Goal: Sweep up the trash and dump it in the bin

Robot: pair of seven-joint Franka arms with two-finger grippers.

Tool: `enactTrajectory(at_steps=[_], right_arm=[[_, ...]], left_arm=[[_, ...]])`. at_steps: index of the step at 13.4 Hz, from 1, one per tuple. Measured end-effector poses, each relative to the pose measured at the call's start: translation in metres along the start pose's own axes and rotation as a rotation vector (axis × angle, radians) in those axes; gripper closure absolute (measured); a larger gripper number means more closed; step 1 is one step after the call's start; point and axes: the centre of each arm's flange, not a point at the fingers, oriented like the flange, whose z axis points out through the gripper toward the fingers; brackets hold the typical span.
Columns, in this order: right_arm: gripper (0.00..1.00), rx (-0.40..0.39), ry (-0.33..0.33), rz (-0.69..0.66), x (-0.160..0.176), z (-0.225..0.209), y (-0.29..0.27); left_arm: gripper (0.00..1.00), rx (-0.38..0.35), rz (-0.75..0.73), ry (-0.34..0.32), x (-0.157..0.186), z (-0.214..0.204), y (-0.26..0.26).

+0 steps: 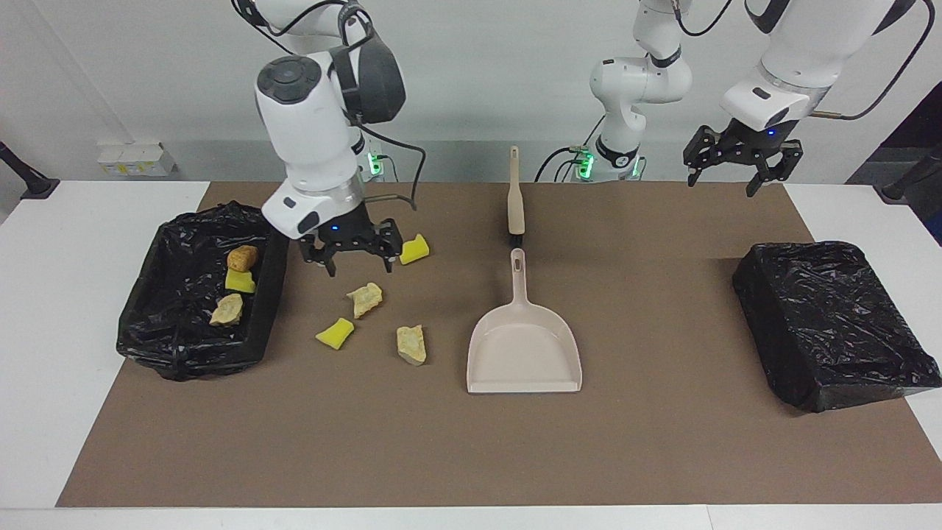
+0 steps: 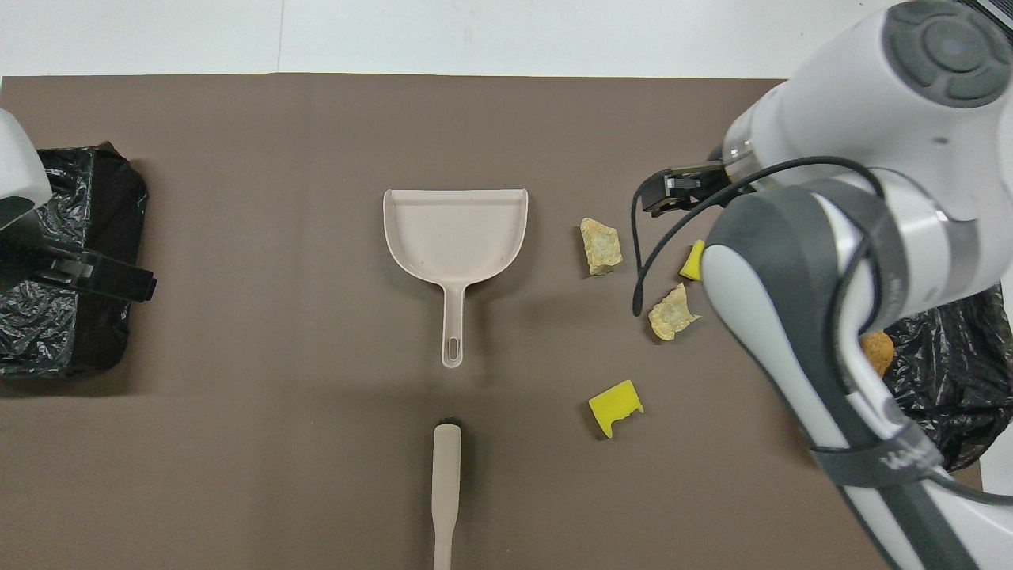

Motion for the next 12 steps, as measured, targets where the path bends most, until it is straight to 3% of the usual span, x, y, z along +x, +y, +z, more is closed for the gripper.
enactTrajectory(at_steps=[4,7,12], right_arm=[[0.00,-0.016,-0.006,-0.006,-0.009,-0.030,0.100],[0.00,-0.035,-0.023,0.061,-0.032,-0.061,0.158],[0.00,-0.028,-0.020,0.087,-0.065,-0.099,0.171]], left_arm=[[0.00,-0.008,-0.005,0.022,0.011,0.014,0.055],[0.00,-0.018,-0.023,0.056,0.024,0.066,0.142],[0.00,-0.055,-0.105,0.101,0.043,0.163,0.235]])
